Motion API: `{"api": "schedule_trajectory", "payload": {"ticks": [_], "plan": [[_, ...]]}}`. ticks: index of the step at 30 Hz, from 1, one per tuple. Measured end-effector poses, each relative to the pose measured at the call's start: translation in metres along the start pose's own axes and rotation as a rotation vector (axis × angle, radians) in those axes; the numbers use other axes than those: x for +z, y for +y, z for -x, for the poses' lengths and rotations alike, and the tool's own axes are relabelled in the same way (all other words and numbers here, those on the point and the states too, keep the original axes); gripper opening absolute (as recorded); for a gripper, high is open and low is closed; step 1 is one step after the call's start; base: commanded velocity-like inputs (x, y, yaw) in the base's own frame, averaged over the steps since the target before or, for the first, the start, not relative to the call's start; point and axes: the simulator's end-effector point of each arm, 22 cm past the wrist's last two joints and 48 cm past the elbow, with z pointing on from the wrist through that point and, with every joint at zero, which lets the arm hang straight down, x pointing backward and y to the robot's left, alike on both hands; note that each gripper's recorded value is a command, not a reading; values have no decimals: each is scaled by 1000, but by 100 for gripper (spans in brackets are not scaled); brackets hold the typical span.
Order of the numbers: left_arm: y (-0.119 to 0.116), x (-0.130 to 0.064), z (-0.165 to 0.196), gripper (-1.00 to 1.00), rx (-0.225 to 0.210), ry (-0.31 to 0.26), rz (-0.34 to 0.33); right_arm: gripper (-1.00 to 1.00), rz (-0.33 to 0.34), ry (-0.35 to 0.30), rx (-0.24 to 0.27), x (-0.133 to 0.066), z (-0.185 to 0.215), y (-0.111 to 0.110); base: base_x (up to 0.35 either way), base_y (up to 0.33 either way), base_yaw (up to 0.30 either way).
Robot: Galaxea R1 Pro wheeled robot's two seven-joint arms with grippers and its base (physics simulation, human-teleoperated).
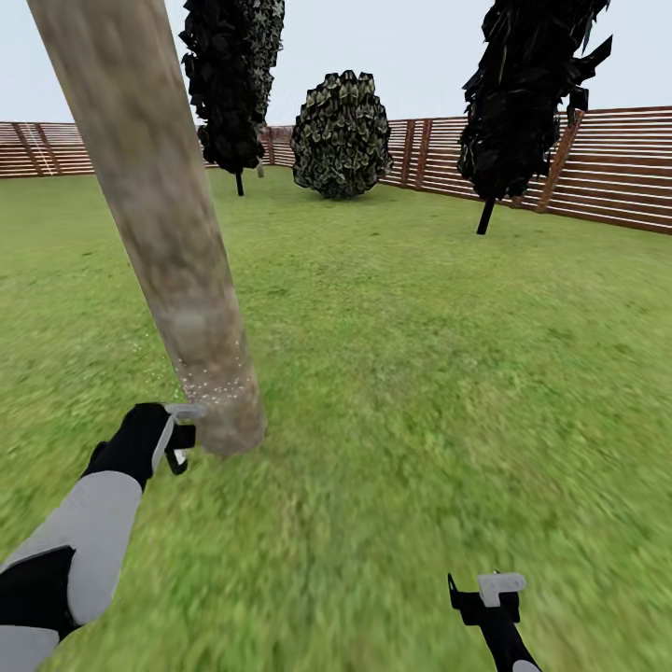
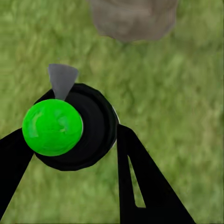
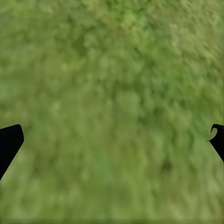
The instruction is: In the garden, pick up the pesticide atomizer on the floor and spray pesticide onto both trees until each tree trunk is fully covered.
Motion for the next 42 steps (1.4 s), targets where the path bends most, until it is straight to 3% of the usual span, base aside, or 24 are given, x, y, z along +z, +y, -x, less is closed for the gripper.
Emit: {"api": "schedule_trajectory", "payload": {"ticks": [1, 2, 6, 11, 16, 26, 34, 42], "plan": [[-3, 0, -1, -100, -11, 5, -13, 100, 0, 0, 1, 0, 0, 0, 0, 0, 0], [-21, -1, -2, -100, 1, 8, -36, 100, -1, 0, 1, 0, 0, 0, 10, 0, 0], [-82, -10, 2, -100, 74, -6, -91, 100, 0, 0, 1, 0, 0, 0, 174, -101, 0], [-71, -11, 6, -100, 82, -13, -68, 100, 0, 1, 0, 0, 0, 0, 240, -158, 53], [-21, -9, 13, -100, 56, -30, -2, 100, 1, 2, 0, 0, -1, 0, 181, -199, 245], [-25, -9, 12, -100, 55, -31, -10, 100, 2, 4, 0, -1, -2, 1, -27, -271, 241], [-25, -10, 12, -100, 58, -32, -8, 100, 2, 4, -1, -1, -2, 1, 135, -271, 35], [-17, -8, 11, -100, 56, -29, 4, 100, 3, 4, -1, -1, -2, 1, 151, -269, 257]]}}
